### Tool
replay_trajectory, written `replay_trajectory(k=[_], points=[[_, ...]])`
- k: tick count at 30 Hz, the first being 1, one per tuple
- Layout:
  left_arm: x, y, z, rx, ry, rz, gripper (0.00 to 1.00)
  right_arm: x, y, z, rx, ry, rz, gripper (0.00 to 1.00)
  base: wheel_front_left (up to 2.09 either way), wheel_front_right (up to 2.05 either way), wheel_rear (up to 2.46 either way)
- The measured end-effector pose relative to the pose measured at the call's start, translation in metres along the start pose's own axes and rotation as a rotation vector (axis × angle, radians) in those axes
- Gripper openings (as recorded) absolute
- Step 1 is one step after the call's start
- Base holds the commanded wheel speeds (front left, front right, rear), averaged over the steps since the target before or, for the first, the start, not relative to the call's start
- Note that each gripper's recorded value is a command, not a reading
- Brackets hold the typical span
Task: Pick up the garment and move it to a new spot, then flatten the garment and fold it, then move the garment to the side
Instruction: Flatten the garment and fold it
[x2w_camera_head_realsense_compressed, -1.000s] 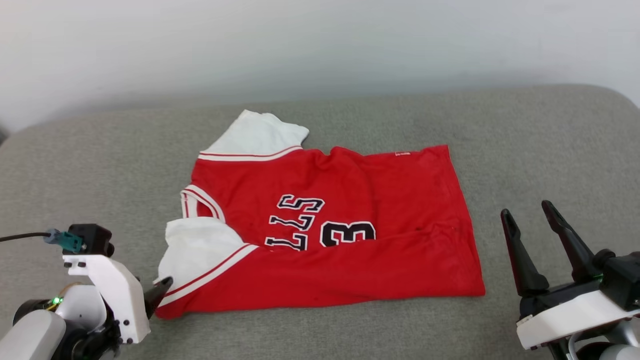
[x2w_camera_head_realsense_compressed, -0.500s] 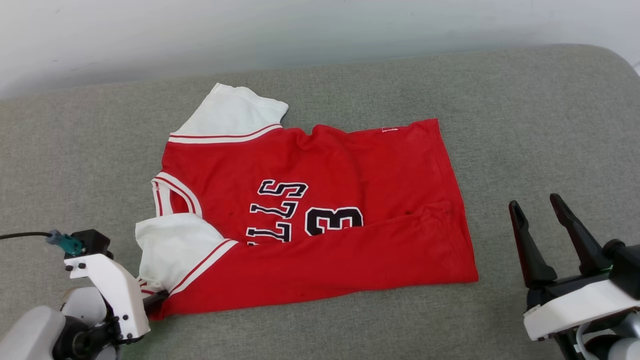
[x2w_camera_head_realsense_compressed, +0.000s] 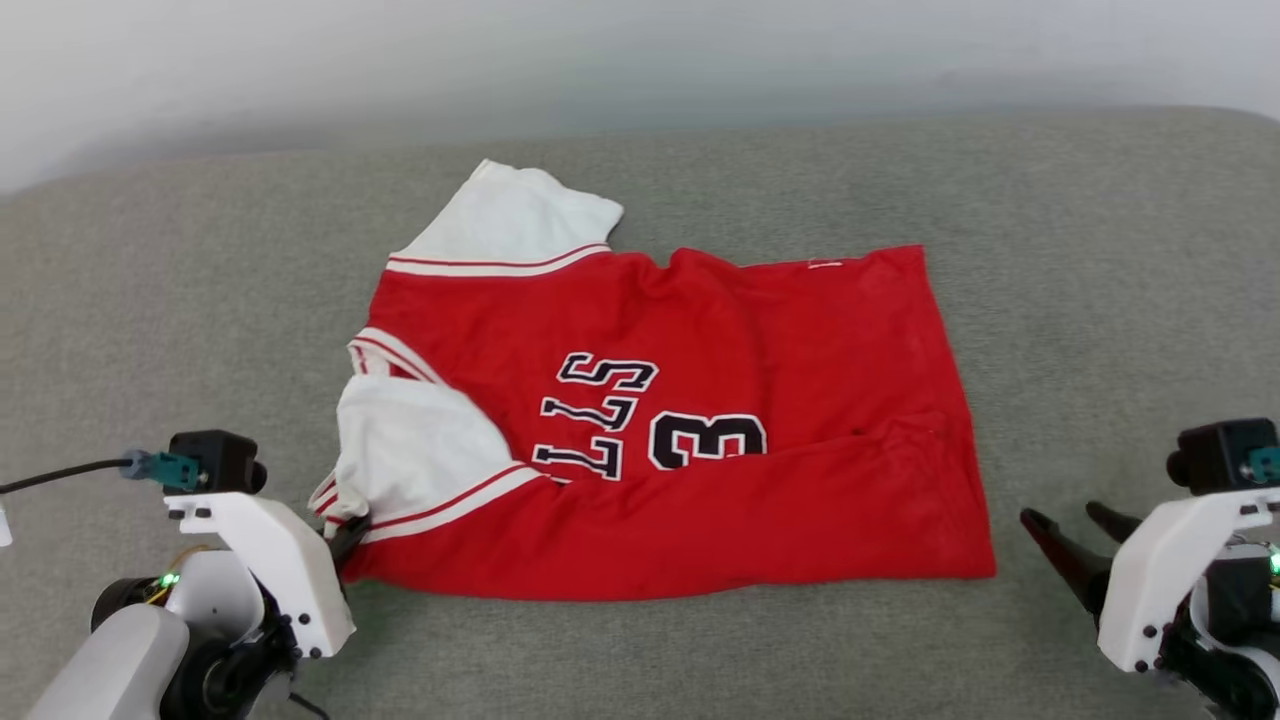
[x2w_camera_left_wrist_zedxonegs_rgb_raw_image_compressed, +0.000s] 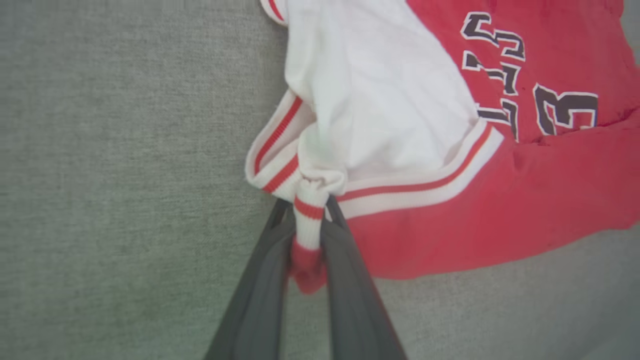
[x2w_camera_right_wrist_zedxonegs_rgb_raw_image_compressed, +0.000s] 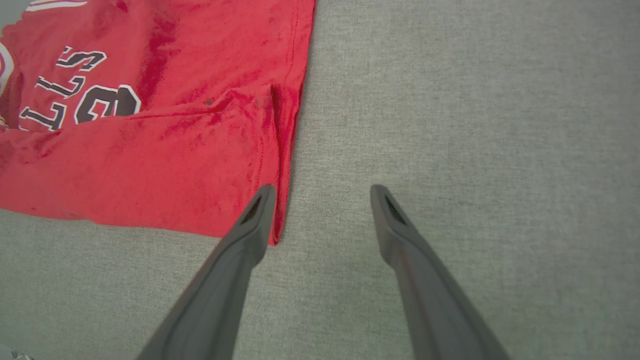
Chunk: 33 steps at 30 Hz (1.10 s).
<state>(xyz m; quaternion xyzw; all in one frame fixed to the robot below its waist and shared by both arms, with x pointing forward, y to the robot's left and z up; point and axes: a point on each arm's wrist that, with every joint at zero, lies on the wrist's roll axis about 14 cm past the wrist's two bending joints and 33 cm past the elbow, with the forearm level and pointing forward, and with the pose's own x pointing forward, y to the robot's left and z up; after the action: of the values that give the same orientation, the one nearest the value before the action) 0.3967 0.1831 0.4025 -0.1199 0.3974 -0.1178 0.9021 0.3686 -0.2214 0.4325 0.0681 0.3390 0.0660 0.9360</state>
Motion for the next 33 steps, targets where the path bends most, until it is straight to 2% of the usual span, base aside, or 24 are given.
replay_trajectory(k=[4,13,14,15,24,33], points=[[-0.004,-0.008,0.008,0.015,-0.045,-0.019,0.0,0.019,0.011,-0.013,0.012,0.148,0.047,1.0,0.0,0.0,0.0],[-0.005,-0.007,0.009,0.014,-0.069,-0.005,0.0,0.057,0.045,-0.045,0.036,0.361,0.146,1.0,0.0,0.0,0.0],[-0.005,-0.006,0.009,0.012,-0.069,-0.002,0.0,0.058,0.045,-0.046,0.037,0.373,0.149,0.47,0.0,0.0,0.0],[-0.005,-0.005,0.008,0.01,-0.069,0.0,0.0,0.06,0.046,-0.047,0.038,0.378,0.152,0.02,0.0,0.0,0.0],[-0.008,-0.007,0.01,0.005,-0.084,0.005,0.0,0.056,0.054,-0.038,0.019,0.348,0.184,0.0,0.0,0.0,0.0],[-0.029,-0.012,0.009,-0.007,-0.138,0.019,0.0,0.035,0.069,-0.013,-0.051,0.234,0.222,0.0,0.0,0.0,0.0]])
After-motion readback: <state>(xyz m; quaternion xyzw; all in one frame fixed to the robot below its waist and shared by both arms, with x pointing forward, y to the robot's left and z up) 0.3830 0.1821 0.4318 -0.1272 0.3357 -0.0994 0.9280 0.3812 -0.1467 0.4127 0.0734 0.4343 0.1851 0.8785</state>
